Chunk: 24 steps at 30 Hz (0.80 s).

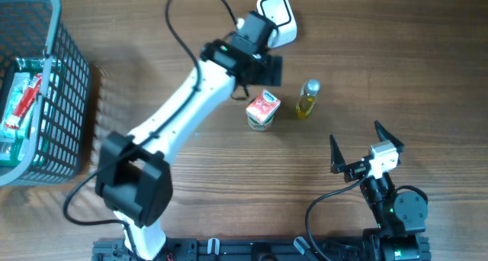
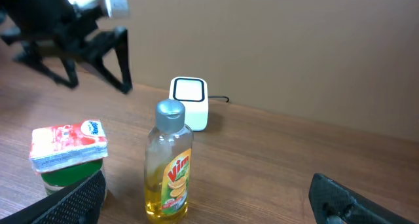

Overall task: Scan the item barcode
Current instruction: 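Place the Kleenex tissue pack beside the bottle and release, then reach into the basket and grasp the green 3M glove package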

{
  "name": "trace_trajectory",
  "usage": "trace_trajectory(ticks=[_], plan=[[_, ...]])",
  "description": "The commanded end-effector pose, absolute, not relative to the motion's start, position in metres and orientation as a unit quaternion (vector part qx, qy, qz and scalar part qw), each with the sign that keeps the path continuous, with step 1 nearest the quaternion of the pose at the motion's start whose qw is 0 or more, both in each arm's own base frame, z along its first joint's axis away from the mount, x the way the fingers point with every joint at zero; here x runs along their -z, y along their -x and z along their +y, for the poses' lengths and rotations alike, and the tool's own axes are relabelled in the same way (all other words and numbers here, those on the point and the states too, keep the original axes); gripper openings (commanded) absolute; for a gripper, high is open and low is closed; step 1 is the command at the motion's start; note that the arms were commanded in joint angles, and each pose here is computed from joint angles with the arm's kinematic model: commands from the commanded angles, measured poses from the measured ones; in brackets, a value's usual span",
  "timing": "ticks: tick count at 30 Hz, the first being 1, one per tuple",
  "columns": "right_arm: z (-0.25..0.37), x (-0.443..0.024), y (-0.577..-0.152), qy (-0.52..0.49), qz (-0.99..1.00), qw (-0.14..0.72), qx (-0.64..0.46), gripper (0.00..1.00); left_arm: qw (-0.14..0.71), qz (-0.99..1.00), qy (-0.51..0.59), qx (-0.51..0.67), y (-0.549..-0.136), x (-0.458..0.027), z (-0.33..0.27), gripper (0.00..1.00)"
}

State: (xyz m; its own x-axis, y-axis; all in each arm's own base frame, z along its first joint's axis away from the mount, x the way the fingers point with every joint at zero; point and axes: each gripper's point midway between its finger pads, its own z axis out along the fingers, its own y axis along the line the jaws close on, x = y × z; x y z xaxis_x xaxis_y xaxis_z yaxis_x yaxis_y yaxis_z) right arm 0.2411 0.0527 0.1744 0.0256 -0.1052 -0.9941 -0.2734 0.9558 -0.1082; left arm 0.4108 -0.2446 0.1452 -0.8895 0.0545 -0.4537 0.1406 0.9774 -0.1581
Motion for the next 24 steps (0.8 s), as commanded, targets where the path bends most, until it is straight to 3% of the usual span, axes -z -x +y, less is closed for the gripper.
trace_trajectory(ticks=[1,5,9,13,16,19,24], plan=[[0.052,-0.176,-0.241,0.133,0.694,0.705,-0.06,1.0,0.394,0.919,-0.014,0.013,-0.455,-0.285,-0.138,1.0],[0.052,-0.176,-0.241,0.133,0.694,0.705,-0.06,1.0,0.525,0.838,0.132,-0.07,-0.439,-0.411,0.034,1.0],[0.052,-0.176,-0.241,0.133,0.694,0.705,-0.06,1.0,0.522,0.791,0.263,-0.182,-0.381,-0.433,0.189,1.0],[0.052,-0.176,-0.241,0.133,0.694,0.705,-0.06,1.0,0.438,0.813,0.282,-0.261,-0.332,-0.399,0.29,1.0],[0.052,-0.176,-0.241,0.133,0.694,0.705,-0.06,1.0,0.357,0.862,0.264,-0.246,-0.319,-0.344,0.324,1.0],[0.052,-0.176,-0.241,0.133,0.694,0.705,-0.06,1.0,0.291,0.894,0.274,-0.201,-0.319,-0.287,0.335,1.0],[0.052,-0.176,-0.241,0.133,0.694,0.705,-0.06,1.0,0.204,0.955,0.189,-0.1,-0.344,-0.186,0.328,1.0]])
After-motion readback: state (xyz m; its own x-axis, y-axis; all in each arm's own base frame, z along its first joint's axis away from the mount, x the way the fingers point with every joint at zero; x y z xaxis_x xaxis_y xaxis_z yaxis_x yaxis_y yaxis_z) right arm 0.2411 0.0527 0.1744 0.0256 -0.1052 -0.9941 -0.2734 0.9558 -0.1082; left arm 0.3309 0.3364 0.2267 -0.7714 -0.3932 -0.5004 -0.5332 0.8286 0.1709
